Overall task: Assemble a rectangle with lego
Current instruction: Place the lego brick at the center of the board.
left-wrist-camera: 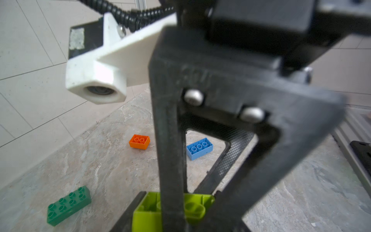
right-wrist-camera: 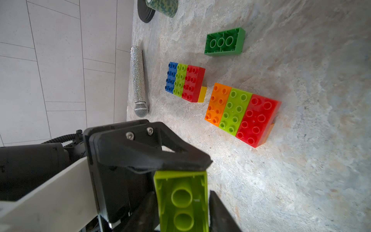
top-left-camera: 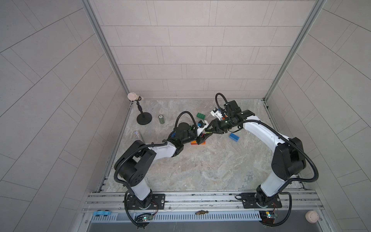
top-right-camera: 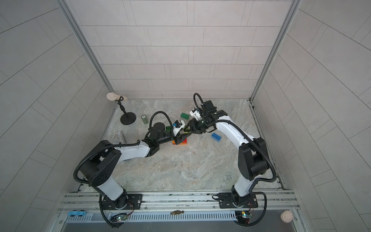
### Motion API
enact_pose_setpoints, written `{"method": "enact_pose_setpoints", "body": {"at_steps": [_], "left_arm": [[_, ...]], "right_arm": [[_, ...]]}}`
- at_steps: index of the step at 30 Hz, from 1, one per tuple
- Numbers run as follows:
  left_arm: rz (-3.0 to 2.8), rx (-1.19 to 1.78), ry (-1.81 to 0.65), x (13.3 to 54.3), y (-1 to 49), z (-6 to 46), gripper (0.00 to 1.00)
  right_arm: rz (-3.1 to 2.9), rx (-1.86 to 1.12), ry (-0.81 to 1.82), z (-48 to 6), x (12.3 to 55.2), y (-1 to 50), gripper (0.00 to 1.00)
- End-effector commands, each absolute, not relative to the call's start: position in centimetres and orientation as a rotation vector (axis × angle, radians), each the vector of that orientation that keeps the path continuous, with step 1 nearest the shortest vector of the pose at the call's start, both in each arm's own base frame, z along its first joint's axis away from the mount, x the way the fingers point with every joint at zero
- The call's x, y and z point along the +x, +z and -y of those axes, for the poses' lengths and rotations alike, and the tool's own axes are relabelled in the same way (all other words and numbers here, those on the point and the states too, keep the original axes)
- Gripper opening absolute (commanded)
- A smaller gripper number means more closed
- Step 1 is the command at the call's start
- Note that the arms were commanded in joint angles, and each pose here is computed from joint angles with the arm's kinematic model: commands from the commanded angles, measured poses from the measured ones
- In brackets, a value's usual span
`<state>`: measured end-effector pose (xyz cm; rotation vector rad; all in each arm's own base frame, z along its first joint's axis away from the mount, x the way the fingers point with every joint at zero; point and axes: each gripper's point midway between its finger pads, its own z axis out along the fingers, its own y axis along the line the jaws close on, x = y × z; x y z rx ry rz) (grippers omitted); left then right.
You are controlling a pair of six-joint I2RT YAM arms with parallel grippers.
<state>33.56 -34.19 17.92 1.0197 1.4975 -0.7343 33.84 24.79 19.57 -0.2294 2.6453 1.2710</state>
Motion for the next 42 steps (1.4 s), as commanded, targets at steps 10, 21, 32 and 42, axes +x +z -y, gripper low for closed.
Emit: {"method": "enact_pose_setpoints", "body": {"at_steps": [10, 21, 32, 42], "left_arm": [[-1.954, 1.361, -0.502, 29.2, 11.6, 35.7, 0.27], [-2.341, 1.584, -0.127, 29.0, 5.9, 37.1, 0.27], [-2.461, 1.697, 0.01, 28.8, 3.1, 37.3, 0.3], [-2.514, 1.791, 0.017, 28.0, 1.6, 37.7, 0.47]], "right_arm": [[-2.43, 0.43, 0.801, -8.2, 38.1, 21.7, 0.55], [-2.395, 0.516, 0.734, -6.5, 37.9, 21.4, 0.54], [-2.406, 0.532, 0.704, -6.1, 37.1, 20.4, 0.54], [-2.403, 0.537, 0.722, -6.3, 37.2, 20.1, 0.54]]}}
